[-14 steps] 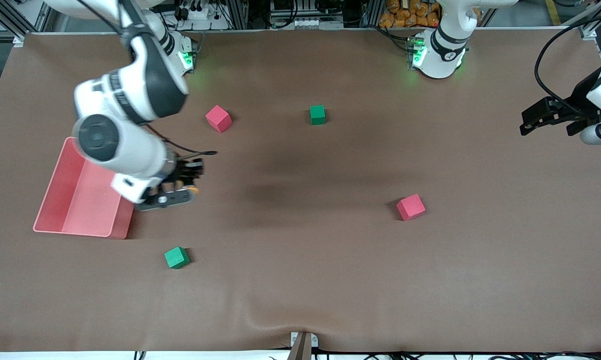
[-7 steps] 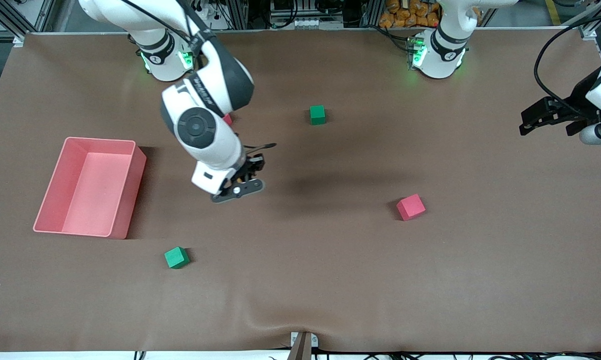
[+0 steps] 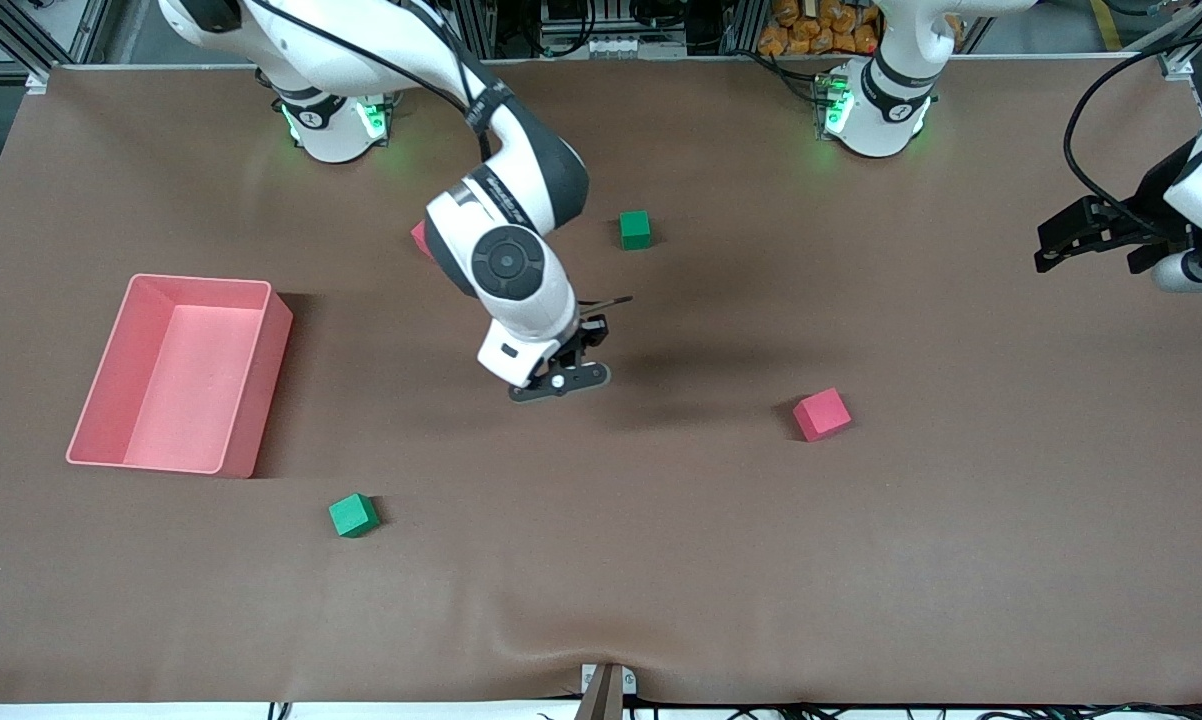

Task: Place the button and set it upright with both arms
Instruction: 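Carry the button to the table middle with the right gripper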

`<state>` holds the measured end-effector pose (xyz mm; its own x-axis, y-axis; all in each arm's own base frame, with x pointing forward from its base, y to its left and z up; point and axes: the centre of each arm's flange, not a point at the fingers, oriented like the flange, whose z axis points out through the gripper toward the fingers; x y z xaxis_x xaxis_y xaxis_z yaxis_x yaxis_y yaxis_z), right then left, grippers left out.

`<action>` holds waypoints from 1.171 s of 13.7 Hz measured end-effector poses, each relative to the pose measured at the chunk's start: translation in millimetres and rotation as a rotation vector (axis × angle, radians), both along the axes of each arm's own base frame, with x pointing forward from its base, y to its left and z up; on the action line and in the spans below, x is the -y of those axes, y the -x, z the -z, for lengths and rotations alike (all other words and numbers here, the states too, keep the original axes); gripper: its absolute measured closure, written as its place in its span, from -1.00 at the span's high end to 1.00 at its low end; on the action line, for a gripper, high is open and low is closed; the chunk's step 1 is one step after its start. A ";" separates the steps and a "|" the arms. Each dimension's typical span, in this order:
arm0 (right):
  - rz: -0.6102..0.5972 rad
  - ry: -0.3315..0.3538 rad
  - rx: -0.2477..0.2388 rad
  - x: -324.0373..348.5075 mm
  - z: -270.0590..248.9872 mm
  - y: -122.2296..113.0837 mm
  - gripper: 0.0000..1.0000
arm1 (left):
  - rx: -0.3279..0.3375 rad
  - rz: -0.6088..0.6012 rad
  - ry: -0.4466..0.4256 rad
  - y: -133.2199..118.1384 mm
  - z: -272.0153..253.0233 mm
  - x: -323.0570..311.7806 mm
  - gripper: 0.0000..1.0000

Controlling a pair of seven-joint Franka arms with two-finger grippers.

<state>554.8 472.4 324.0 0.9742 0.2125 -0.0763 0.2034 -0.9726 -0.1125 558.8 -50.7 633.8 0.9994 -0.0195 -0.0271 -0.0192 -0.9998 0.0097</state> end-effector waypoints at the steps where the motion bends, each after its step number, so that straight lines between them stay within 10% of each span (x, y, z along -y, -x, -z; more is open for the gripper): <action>1: -0.007 -0.001 0.001 -7.8 14.0 2.7 -0.16 | -0.003 0.003 0.000 -0.6 1.5 2.0 1.00; 16: 0.215 0.014 -0.057 -23.2 119.8 8.2 -0.16 | -0.024 0.034 -0.002 -4.8 13.7 19.7 1.00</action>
